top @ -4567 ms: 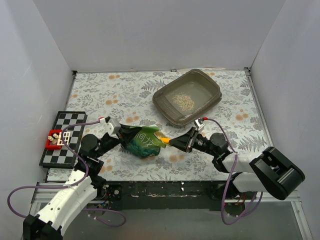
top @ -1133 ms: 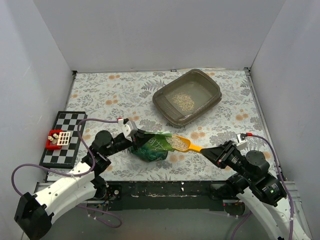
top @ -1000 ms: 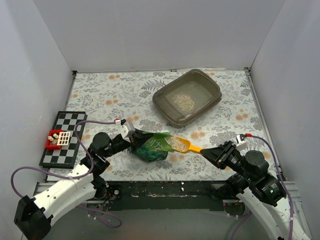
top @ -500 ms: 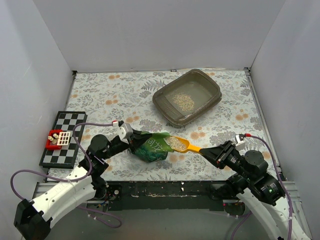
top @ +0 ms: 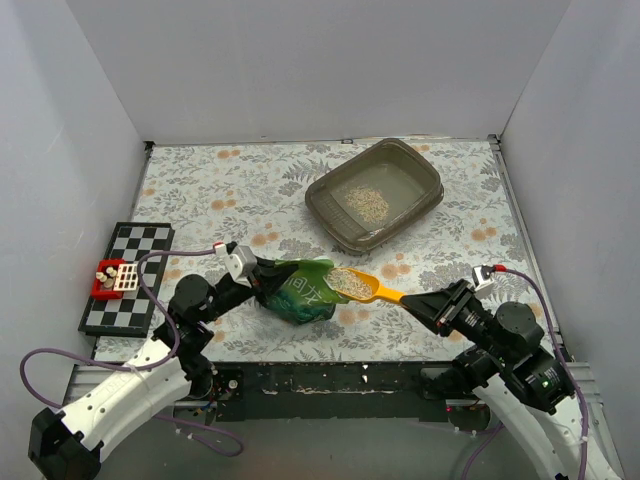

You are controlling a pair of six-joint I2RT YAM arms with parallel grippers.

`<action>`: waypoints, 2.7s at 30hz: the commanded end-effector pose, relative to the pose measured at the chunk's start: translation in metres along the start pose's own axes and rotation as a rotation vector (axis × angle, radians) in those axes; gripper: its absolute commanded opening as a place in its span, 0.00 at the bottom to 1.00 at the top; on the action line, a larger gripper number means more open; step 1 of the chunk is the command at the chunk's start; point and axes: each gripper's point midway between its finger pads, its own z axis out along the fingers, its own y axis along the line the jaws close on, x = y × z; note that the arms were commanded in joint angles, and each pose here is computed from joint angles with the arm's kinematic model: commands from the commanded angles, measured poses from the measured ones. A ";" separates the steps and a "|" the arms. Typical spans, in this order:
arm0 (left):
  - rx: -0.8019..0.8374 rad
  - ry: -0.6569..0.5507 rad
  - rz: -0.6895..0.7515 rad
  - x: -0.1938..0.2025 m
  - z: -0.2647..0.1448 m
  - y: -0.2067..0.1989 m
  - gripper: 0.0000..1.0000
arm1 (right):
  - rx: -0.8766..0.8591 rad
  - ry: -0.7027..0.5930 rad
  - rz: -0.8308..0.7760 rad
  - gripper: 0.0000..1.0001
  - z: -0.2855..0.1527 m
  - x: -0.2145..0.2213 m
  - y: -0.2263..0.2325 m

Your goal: Fill the litter box with clean litter

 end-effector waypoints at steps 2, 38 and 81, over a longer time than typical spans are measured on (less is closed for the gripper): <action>-0.071 -0.086 0.007 -0.023 -0.007 0.010 0.00 | -0.295 -0.012 -0.085 0.01 -0.042 0.004 0.070; -0.310 -0.187 0.041 -0.042 -0.033 0.051 0.00 | -0.489 -0.606 -0.153 0.01 0.042 -0.121 0.130; -0.164 -0.002 0.286 -0.066 0.019 0.109 0.00 | 0.854 -0.292 -1.254 0.01 0.159 -0.249 0.051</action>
